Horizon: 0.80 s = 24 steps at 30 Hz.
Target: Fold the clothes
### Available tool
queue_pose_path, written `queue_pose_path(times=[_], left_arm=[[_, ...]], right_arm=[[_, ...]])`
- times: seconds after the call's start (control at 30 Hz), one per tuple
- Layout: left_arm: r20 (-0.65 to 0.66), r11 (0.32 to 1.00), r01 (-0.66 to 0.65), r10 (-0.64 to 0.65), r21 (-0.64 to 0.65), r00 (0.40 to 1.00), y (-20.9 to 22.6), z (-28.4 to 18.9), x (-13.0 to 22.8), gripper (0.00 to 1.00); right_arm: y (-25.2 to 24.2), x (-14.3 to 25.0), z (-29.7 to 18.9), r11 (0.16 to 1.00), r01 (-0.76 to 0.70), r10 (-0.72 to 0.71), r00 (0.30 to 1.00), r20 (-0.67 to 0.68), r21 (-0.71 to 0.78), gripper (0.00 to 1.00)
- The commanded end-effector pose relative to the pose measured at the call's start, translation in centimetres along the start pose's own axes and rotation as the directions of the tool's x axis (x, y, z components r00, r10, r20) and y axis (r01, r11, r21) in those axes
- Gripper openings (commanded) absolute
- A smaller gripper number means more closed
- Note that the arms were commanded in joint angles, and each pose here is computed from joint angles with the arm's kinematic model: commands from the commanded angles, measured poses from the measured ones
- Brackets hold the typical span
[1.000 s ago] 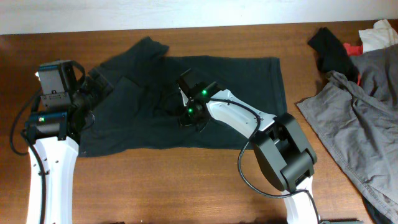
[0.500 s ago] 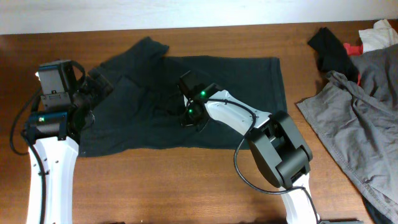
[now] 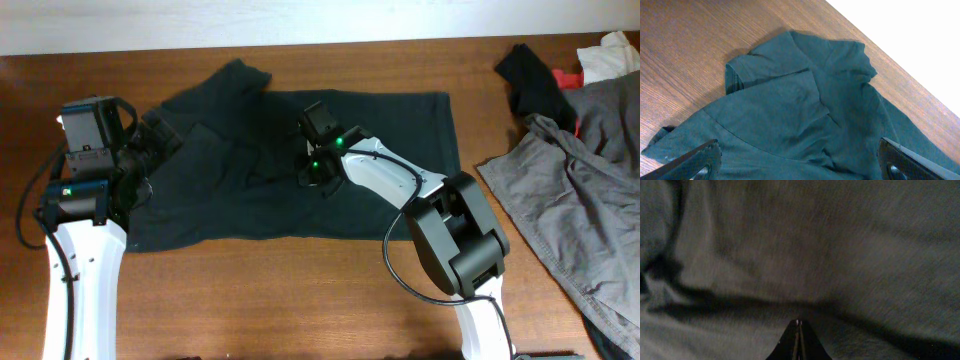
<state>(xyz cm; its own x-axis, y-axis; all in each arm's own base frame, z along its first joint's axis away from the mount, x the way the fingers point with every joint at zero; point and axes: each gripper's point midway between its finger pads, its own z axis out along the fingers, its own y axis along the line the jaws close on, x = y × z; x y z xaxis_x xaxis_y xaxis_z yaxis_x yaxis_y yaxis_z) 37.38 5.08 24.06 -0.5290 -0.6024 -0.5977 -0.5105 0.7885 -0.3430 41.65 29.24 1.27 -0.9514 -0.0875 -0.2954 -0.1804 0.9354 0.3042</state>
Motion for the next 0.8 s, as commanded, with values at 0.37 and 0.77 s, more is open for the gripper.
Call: queue_pose_path(times=[0.37, 0.77], left_arm=[[0.003, 1.000, -0.004, 0.004, -0.016, 1.000, 0.3, 0.1, -0.1, 0.99], [0.003, 1.000, -0.004, 0.004, -0.017, 1.000, 0.4, 0.1, 0.0, 0.99]], right_arm=[[-5.3, -6.0, -9.5, 0.990, -0.051, 0.040, 0.996, 0.086, 0.131, 0.12], [-19.4, -1.5, -17.4, 0.884, -0.290, 0.334, 0.941, -0.060, 0.368, 0.27]])
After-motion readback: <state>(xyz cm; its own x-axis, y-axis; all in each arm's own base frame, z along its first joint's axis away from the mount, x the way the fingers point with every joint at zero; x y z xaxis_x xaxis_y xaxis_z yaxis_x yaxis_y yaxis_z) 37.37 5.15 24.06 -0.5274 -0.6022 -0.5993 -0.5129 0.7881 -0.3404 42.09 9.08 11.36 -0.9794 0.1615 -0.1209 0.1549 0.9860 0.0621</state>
